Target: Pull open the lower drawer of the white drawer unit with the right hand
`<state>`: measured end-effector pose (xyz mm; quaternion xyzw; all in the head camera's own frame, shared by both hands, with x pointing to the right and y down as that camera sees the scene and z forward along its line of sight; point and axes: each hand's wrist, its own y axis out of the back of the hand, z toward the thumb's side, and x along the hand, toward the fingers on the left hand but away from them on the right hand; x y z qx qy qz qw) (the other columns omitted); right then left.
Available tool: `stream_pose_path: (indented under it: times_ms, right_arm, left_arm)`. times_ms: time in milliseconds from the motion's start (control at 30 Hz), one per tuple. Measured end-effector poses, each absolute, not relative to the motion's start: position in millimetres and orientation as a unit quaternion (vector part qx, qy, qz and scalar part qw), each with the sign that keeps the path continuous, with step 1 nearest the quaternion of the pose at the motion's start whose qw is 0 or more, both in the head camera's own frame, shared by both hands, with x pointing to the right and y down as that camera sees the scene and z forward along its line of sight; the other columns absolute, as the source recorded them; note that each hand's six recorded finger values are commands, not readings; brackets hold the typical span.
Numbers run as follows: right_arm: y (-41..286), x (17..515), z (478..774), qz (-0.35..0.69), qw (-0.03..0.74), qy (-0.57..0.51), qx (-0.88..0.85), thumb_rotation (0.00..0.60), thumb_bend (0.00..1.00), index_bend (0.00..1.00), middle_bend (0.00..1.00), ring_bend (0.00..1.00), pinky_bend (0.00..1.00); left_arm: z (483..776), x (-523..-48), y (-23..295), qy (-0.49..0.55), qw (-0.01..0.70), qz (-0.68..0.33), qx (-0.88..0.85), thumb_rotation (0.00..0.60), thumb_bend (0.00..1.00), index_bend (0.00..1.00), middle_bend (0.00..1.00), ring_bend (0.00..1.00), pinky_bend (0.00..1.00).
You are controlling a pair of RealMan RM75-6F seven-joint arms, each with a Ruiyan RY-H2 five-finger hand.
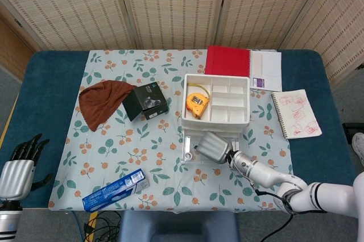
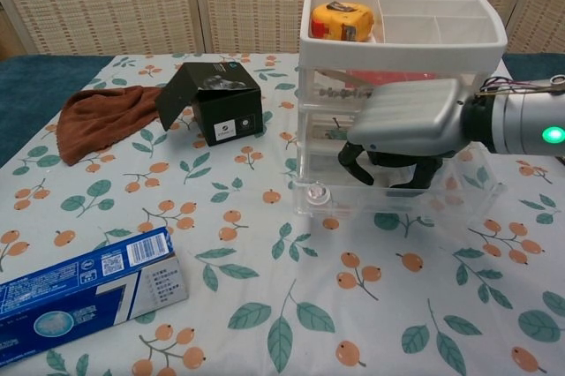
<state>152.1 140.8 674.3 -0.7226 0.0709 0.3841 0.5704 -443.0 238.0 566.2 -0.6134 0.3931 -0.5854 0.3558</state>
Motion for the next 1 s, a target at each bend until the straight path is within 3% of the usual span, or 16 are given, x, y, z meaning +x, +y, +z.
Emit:
stream_pose_path:
  times_ms: [300,533,767,1000]
  right_arm:
    - [135.3,151.8,668.1,0.381,0.577,0.047,-0.721,0.600,0.43,0.62,0.90,1.00,1.00]
    - [122.6,159.1,636.4,0.365,0.594,-0.023,-0.716,0.600,0.45,0.62,0.90,1.00,1.00]
    - [114.9,209.6,600.0,0.385,0.592,-0.118,-0.698,0.600,0.45,0.62,0.90,1.00,1.00]
    - [122.3,282.2,588.2,0.448,0.555,-0.191,-0.675,0.600,0.45,0.62,0.90,1.00,1.00]
  left_arm:
    - [566.1,-442.7,237.6,0.394,0.356,-0.584,-0.614,0.600,0.17,0.14,0.08,0.12,0.13]
    - [566.0,-442.9,238.2,0.393,0.357,-0.584,-0.615,0.600,0.17,0.14,0.08,0.12,0.13]
    - [567.4,-437.6,234.6,0.391,0.360,-0.577,-0.620,0.600,0.17,0.14,0.08,0.12,0.13]
    - [570.3,-426.8,230.0,0.383,0.366,-0.567,-0.630,0.600,0.17,0.14,0.08,0.12,0.13]
